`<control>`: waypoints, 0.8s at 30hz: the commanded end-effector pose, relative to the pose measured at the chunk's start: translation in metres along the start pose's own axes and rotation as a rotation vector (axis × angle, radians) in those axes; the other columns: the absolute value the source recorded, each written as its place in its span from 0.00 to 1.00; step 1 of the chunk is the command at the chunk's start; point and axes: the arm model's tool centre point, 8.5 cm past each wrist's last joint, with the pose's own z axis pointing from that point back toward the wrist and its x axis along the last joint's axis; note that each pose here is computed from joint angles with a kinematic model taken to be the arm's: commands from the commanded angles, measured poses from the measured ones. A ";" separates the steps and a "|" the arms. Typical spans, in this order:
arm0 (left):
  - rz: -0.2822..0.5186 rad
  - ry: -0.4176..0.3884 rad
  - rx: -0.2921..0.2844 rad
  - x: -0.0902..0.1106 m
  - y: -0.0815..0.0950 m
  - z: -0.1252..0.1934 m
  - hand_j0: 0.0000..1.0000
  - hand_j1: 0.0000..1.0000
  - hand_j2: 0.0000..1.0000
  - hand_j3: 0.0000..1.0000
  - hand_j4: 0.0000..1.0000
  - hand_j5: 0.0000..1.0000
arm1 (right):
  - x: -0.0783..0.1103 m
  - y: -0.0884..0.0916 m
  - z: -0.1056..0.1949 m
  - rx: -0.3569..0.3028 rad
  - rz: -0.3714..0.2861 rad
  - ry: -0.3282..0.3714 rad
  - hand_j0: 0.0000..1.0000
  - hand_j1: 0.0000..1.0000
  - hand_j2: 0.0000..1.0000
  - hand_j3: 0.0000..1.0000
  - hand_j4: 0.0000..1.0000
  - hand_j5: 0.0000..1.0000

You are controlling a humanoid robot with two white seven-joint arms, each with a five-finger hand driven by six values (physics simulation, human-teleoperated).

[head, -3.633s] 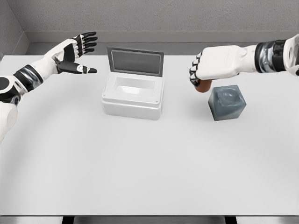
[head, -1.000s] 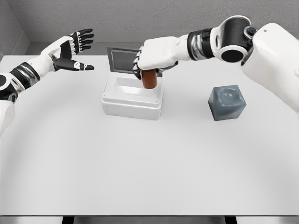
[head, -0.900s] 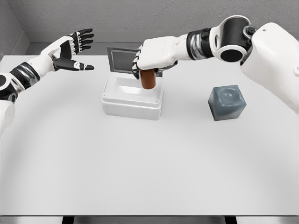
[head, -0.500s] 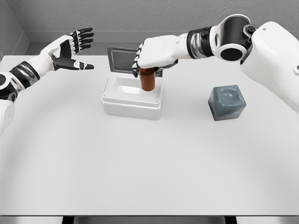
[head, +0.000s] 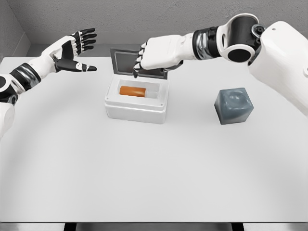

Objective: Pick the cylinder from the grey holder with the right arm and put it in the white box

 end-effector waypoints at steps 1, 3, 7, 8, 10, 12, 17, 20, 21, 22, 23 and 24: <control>0.008 -0.007 -0.003 0.001 -0.002 -0.002 1.00 1.00 1.00 1.00 1.00 1.00 | 0.001 -0.013 0.024 -0.042 0.040 0.021 0.86 0.86 0.86 0.86 0.86 0.86; 0.017 -0.010 -0.018 -0.001 -0.010 -0.009 1.00 1.00 1.00 1.00 1.00 1.00 | 0.001 -0.017 0.057 -0.070 0.070 0.057 0.94 0.94 0.94 0.94 0.94 0.94; 0.037 -0.016 -0.043 -0.004 -0.025 -0.021 1.00 1.00 1.00 1.00 1.00 1.00 | 0.007 0.006 0.120 -0.061 0.081 0.137 0.99 0.99 0.99 0.99 0.99 0.99; 0.042 -0.020 -0.049 -0.004 -0.029 -0.024 1.00 1.00 1.00 1.00 1.00 1.00 | 0.004 0.016 0.140 -0.086 0.023 0.156 1.00 1.00 1.00 1.00 1.00 1.00; 0.047 -0.023 -0.051 -0.004 -0.031 -0.026 1.00 1.00 1.00 1.00 1.00 1.00 | -0.003 0.031 0.189 -0.146 -0.099 0.204 1.00 1.00 1.00 1.00 1.00 1.00; 0.047 -0.022 -0.052 -0.005 -0.031 -0.026 1.00 1.00 1.00 1.00 1.00 1.00 | -0.002 0.052 0.222 -0.221 -0.222 0.238 1.00 1.00 1.00 1.00 1.00 1.00; 0.053 -0.030 -0.070 -0.004 -0.040 -0.032 1.00 1.00 1.00 1.00 1.00 1.00 | 0.007 0.087 0.243 -0.372 -0.338 0.318 1.00 1.00 1.00 1.00 1.00 1.00; 0.051 -0.033 -0.074 -0.003 -0.041 -0.033 1.00 1.00 1.00 1.00 1.00 1.00 | 0.011 0.092 0.237 -0.457 -0.428 0.259 1.00 1.00 1.00 1.00 1.00 1.00; 0.050 -0.031 -0.074 -0.003 -0.041 -0.033 1.00 1.00 1.00 1.00 1.00 1.00 | 0.017 0.105 0.226 -0.462 -0.472 0.237 1.00 1.00 1.00 1.00 1.00 1.00; 0.049 -0.031 -0.076 -0.003 -0.041 -0.033 1.00 1.00 1.00 1.00 1.00 1.00 | 0.024 0.114 0.206 -0.491 -0.515 0.206 1.00 1.00 1.00 1.00 1.00 1.00; 0.049 -0.035 -0.077 -0.002 -0.042 -0.033 1.00 1.00 1.00 1.00 1.00 1.00 | 0.026 0.122 0.201 -0.517 -0.544 0.208 1.00 1.00 1.00 1.00 1.00 1.00; 0.043 -0.049 -0.088 0.001 -0.045 -0.034 1.00 1.00 1.00 1.00 1.00 1.00 | 0.039 0.141 0.191 -0.535 -0.600 0.205 1.00 1.00 1.00 1.00 1.00 1.00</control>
